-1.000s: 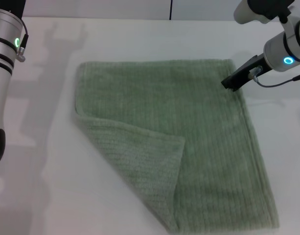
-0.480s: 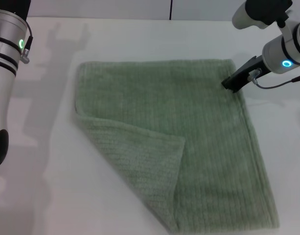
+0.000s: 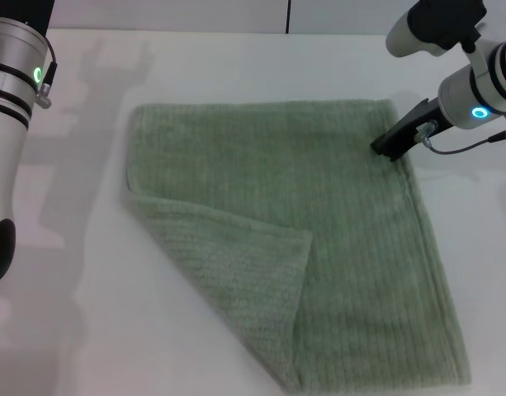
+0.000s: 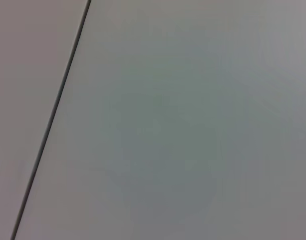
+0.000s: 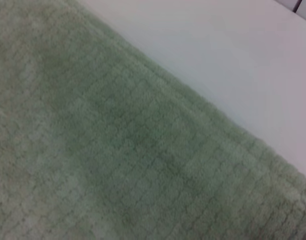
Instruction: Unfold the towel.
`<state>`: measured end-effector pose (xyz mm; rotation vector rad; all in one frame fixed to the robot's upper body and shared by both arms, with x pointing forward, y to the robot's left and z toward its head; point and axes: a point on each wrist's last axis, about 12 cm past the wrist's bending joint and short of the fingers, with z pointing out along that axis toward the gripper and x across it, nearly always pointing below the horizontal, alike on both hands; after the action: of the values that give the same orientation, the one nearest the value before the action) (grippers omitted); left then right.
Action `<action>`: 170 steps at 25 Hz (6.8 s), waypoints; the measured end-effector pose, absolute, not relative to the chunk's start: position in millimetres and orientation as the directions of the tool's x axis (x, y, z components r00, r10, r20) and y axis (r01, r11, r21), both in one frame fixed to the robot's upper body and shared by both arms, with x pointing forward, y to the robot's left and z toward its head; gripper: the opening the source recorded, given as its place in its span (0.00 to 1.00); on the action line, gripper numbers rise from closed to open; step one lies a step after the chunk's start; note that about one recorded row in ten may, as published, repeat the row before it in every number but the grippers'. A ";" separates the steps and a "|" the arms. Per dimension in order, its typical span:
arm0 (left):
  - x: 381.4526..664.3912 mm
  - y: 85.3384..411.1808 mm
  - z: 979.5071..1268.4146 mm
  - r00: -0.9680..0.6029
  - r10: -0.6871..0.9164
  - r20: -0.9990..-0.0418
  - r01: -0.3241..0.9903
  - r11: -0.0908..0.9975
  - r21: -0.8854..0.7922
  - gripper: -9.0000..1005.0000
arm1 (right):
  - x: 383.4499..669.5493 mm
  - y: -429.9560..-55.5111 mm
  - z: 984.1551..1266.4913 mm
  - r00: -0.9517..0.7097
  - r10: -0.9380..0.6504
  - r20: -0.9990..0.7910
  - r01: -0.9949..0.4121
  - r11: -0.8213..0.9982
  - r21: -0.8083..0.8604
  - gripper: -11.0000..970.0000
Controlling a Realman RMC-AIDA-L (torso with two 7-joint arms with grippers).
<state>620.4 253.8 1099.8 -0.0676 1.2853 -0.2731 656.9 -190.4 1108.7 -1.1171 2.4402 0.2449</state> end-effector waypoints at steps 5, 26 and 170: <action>620.4 253.5 1099.8 0.254 -0.239 -0.937 0.164 0.966 -0.202 0.79 | 656.6 -189.9 1106.9 -0.571 -0.678 -0.462 -0.756 0.654 -0.026 0.02; 649.5 235.9 1115.2 -0.111 -0.392 -0.913 0.460 0.794 -0.397 0.78 | 657.5 -188.3 1105.4 -0.571 -0.680 -0.460 -0.755 0.655 -0.031 0.02; 579.3 123.9 1087.1 -0.333 0.705 -0.626 0.943 0.270 -0.197 0.47 | 656.7 -180.8 1103.7 -0.555 -0.700 -0.451 -0.769 0.638 -0.044 0.05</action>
<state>579.3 123.9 1087.1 1.4893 2.1301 -0.7702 656.7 -180.8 1103.7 -1.1573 2.4300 0.2198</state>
